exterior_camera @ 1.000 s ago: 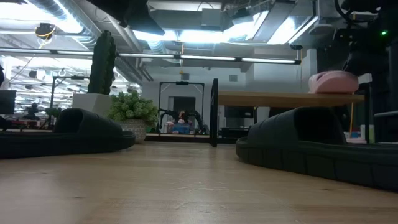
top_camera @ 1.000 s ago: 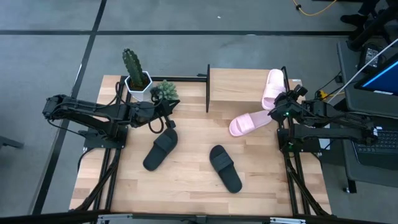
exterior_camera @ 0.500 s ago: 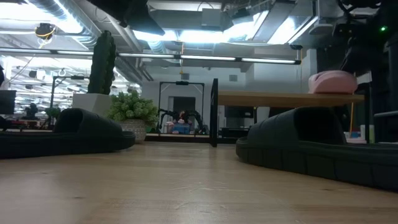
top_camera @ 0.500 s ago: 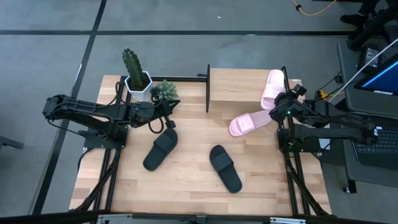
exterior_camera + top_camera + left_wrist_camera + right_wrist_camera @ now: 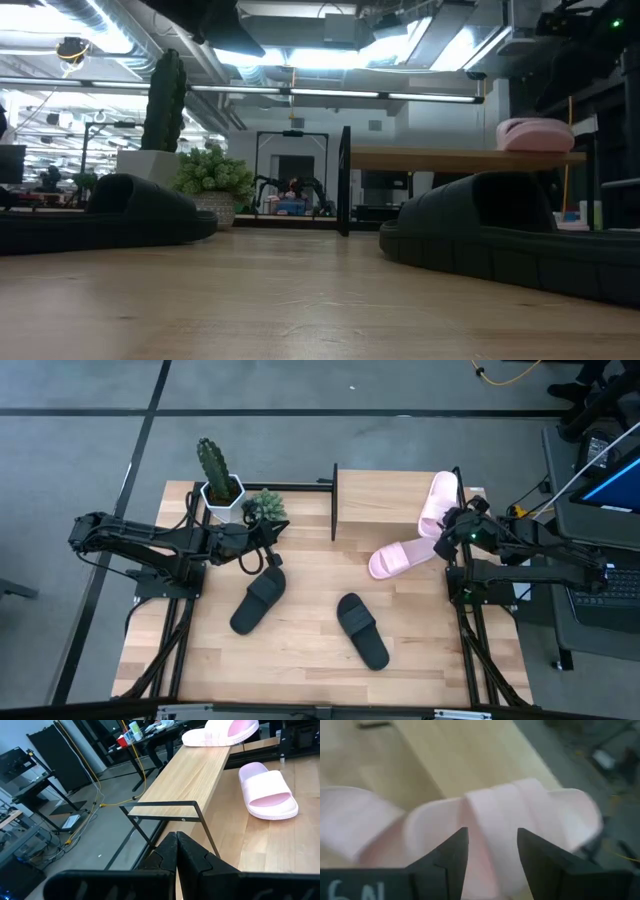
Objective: Pick and place slides into the shelf
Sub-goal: Put the left pink slides on the shelf
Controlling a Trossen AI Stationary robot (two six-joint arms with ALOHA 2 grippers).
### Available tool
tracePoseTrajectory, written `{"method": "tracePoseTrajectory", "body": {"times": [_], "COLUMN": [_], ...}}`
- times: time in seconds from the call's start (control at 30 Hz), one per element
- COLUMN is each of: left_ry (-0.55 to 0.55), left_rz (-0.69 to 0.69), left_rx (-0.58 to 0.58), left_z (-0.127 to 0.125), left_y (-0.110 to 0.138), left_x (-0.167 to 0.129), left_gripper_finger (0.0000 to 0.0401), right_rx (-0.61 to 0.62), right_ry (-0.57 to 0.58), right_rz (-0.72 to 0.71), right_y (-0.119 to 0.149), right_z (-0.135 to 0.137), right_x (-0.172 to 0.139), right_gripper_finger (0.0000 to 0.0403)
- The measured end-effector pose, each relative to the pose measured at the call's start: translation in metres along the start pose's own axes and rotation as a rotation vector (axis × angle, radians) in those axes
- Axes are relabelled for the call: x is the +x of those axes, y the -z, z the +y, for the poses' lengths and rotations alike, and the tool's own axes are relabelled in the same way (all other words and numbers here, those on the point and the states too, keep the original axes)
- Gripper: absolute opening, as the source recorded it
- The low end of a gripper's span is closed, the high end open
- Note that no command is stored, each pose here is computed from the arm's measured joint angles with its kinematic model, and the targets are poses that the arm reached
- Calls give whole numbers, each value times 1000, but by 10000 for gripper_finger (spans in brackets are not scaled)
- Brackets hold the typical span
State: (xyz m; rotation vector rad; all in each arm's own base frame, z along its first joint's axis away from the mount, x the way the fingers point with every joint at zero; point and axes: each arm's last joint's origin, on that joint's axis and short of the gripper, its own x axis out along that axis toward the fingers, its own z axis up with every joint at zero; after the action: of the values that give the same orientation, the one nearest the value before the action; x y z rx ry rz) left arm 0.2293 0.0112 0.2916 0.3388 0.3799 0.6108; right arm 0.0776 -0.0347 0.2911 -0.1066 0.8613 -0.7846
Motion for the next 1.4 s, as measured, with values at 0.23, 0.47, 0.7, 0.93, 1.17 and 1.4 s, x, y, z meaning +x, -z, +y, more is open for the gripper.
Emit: {"method": "tracePoseTrajectory", "body": {"times": [0.23, 0.47, 0.7, 0.93, 1.17, 1.4], "left_ry": [0, 0, 0, 2, 2, 2], "left_rz": [0, 0, 1, 6, 7, 7], "left_rx": [0, 0, 1, 8, 8, 8], "left_z": [0, 0, 0, 0, 0, 0], "left_y": [0, 0, 0, 1, 1, 1], "left_x": [0, 0, 0, 0, 0, 0], "left_gripper_finger": [0, 0, 0, 0, 0, 0], "right_rx": [28, 41, 81, 142, 140, 163], "right_ry": [-167, -272, -350, -421, -465, -420], "right_rz": [-11, -3, 8, 26, 91, 101], "right_y": [-3, -3, -3, -2, 9, 10], "right_z": [3, 6, 8, 12, 22, 21], "right_x": [-3, -4, -4, -2, 11, 12], "right_gripper_finger": [128, 10, 4, 2, 2, 1]}}
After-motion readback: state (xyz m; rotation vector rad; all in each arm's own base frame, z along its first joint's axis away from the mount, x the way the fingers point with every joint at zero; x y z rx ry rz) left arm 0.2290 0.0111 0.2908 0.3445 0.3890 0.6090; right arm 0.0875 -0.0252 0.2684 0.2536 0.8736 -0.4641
